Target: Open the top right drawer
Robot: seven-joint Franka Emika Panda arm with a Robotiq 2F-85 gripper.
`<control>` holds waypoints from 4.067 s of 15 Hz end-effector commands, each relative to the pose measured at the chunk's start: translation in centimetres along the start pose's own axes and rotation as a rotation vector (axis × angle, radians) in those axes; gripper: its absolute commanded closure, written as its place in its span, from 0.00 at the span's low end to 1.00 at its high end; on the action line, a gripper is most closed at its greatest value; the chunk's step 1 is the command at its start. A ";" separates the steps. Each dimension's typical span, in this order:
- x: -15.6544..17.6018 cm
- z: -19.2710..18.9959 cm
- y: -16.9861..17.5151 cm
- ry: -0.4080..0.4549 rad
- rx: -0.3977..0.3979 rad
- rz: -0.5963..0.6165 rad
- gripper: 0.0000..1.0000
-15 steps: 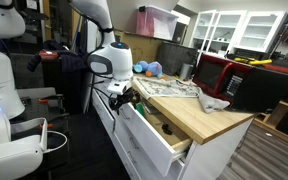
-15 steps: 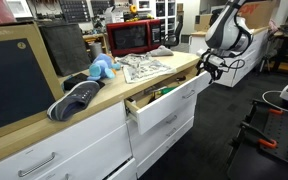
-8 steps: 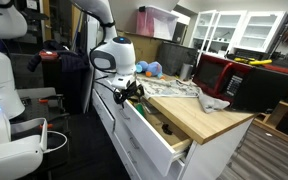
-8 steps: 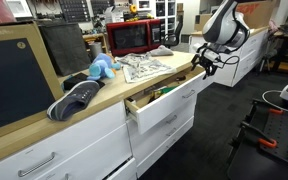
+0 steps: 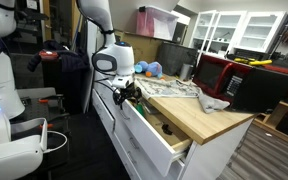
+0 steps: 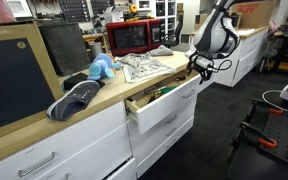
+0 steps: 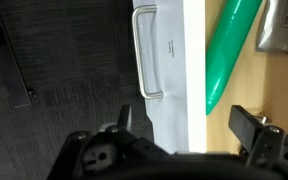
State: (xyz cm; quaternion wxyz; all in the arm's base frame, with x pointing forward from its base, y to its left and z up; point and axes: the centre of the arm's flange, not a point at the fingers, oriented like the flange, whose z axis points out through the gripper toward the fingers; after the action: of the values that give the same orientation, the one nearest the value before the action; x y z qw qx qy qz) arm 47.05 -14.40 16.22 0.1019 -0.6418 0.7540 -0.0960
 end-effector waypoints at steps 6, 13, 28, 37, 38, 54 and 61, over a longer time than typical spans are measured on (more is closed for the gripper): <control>-1.9 4.9 -2.9 0.092 -0.083 0.040 0.00; 0.1 3.8 0.6 0.054 -0.335 -0.004 0.00; 3.5 -7.9 4.2 -0.080 -0.122 -0.191 0.00; 3.3 -12.5 2.6 -0.191 -0.116 -0.454 0.00; 3.4 -12.7 2.6 -0.192 -0.115 -0.455 0.00; -6.3 -14.5 1.4 -0.185 -0.032 -0.928 0.00; -15.2 -17.0 0.6 -0.244 0.057 -1.322 0.00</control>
State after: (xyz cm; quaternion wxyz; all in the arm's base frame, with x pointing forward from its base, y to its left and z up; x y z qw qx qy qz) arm 44.54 -0.61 31.43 0.1079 -0.9591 0.2522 -0.0702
